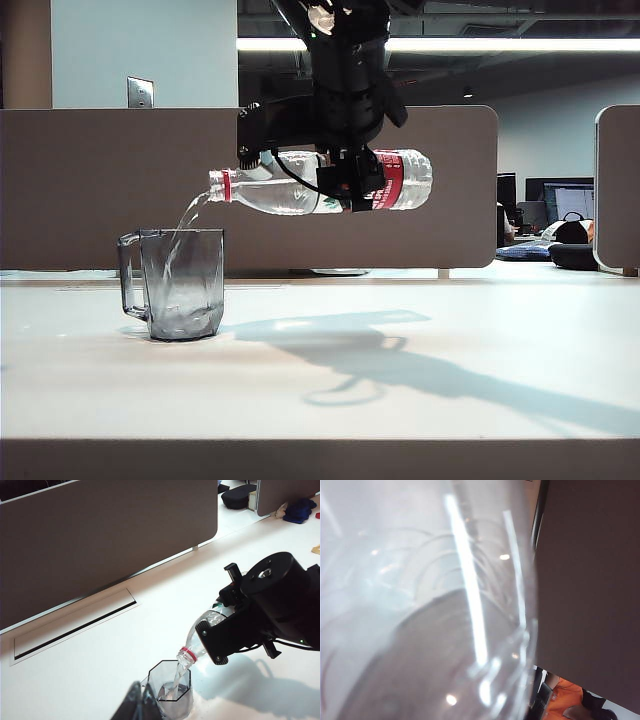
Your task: Pick up the mineral water bottle on the table and pour water into the mug until it's half full.
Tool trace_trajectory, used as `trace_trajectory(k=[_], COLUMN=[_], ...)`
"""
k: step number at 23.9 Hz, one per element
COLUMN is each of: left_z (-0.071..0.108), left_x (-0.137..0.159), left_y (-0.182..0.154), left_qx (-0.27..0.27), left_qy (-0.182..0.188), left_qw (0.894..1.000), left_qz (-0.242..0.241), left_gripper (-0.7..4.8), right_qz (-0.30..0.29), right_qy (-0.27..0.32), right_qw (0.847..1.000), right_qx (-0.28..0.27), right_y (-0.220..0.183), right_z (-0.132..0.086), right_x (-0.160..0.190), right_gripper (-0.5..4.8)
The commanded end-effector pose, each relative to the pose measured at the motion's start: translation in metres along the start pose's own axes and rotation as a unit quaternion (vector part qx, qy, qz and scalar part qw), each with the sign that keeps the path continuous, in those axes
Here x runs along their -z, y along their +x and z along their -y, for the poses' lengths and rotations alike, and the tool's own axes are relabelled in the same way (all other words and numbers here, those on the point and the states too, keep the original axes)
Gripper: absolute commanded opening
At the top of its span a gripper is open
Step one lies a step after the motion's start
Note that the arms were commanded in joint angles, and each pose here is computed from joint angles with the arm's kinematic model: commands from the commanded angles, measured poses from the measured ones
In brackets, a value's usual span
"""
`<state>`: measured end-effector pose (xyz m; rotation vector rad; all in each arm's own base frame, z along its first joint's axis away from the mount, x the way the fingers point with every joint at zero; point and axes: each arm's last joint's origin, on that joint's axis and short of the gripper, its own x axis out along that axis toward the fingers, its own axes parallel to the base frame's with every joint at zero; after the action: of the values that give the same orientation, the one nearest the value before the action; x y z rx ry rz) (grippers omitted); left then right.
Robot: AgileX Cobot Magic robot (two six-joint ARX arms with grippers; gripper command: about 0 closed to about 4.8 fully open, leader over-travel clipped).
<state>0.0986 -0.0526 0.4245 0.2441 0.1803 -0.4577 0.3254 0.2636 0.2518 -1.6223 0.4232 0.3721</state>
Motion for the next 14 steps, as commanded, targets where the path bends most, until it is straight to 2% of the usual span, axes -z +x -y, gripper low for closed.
trace_trajectory(k=[1, 14], left_z=[-0.0007, -0.0006], left_x=[-0.0024, -0.001], left_y=[-0.0023, -0.0047], left_qx=[-0.001, 0.0], left_qy=[-0.004, -0.004], left_qw=[1.0, 1.0], left_qz=[0.009, 0.005], left_gripper=[-0.05, -0.05], right_qz=[-0.001, -0.02], right_qy=[0.02, 0.02], right_qw=[0.999, 0.999], right_qx=[0.028, 0.034], right_y=[-0.0063, -0.0064], right_z=[0.0109, 0.0112], right_x=[0.0003, 0.0013], right_gripper=[2.24, 2.24])
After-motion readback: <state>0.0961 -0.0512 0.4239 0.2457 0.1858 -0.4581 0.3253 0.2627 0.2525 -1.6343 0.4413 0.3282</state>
